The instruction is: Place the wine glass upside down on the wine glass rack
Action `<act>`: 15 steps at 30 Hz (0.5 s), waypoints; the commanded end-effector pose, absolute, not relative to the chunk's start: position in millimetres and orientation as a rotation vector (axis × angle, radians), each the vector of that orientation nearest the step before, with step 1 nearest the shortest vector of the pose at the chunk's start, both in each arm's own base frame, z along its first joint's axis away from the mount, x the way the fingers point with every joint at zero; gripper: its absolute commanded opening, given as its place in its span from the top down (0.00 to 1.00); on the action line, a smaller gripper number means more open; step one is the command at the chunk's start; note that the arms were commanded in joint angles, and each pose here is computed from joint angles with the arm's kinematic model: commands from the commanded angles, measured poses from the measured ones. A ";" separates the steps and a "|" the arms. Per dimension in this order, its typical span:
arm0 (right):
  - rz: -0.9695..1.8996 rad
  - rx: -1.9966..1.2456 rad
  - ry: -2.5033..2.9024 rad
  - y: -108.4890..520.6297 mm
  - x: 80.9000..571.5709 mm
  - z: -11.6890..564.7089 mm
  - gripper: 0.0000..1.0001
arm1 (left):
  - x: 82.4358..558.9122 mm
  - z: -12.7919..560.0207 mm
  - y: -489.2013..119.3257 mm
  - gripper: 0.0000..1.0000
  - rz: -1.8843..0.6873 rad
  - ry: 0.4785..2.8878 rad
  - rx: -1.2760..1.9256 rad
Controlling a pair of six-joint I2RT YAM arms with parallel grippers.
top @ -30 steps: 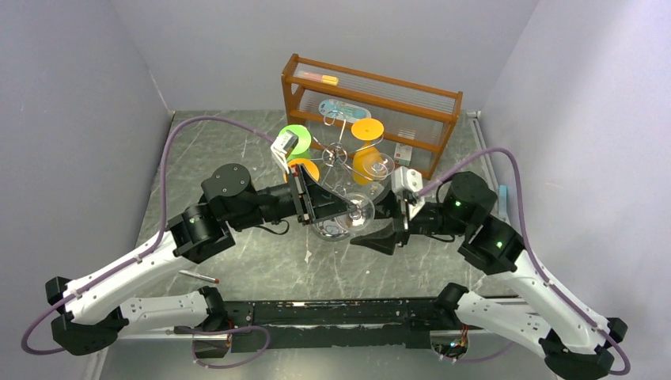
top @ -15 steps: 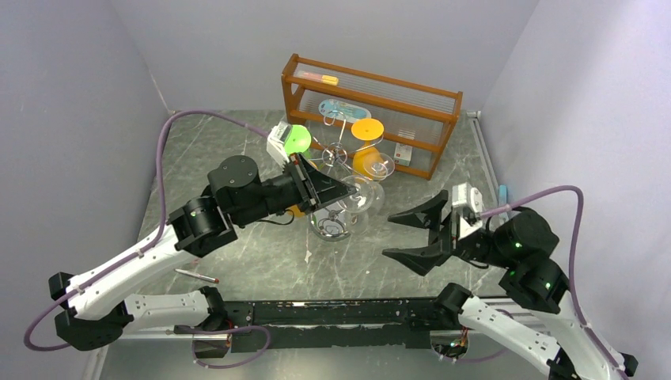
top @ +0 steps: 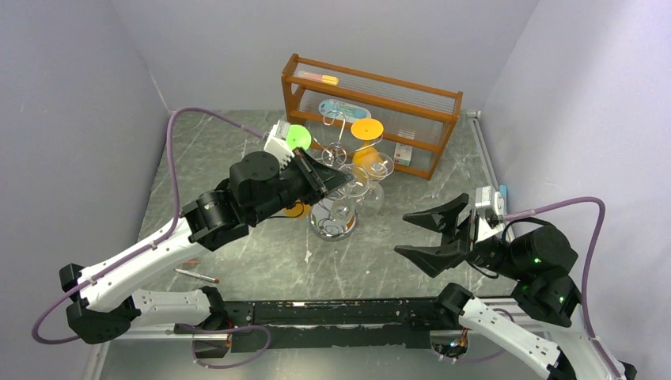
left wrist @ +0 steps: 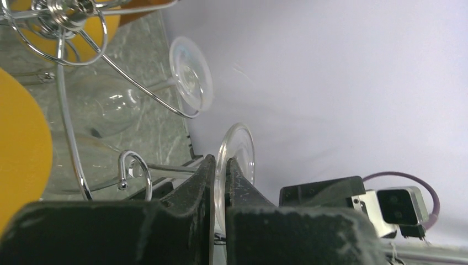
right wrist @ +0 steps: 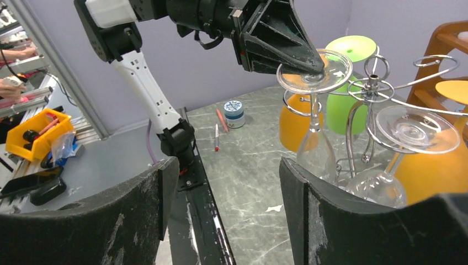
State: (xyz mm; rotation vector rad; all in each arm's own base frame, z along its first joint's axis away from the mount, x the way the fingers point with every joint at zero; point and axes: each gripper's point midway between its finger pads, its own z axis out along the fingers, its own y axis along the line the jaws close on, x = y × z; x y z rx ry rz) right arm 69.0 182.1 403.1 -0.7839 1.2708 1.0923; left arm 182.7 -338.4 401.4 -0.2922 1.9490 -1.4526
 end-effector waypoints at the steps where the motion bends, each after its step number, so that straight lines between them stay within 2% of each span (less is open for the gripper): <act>1: 1.077 -0.748 1.318 180.1 74.7 394.2 0.29 | 200.9 421.9 -322.8 0.95 -1.378 1.861 -0.374; 15: 1.071 -0.719 1.322 181.1 80.3 394.7 0.29 | 219.1 413.6 -327.8 0.95 -1.347 1.861 -0.410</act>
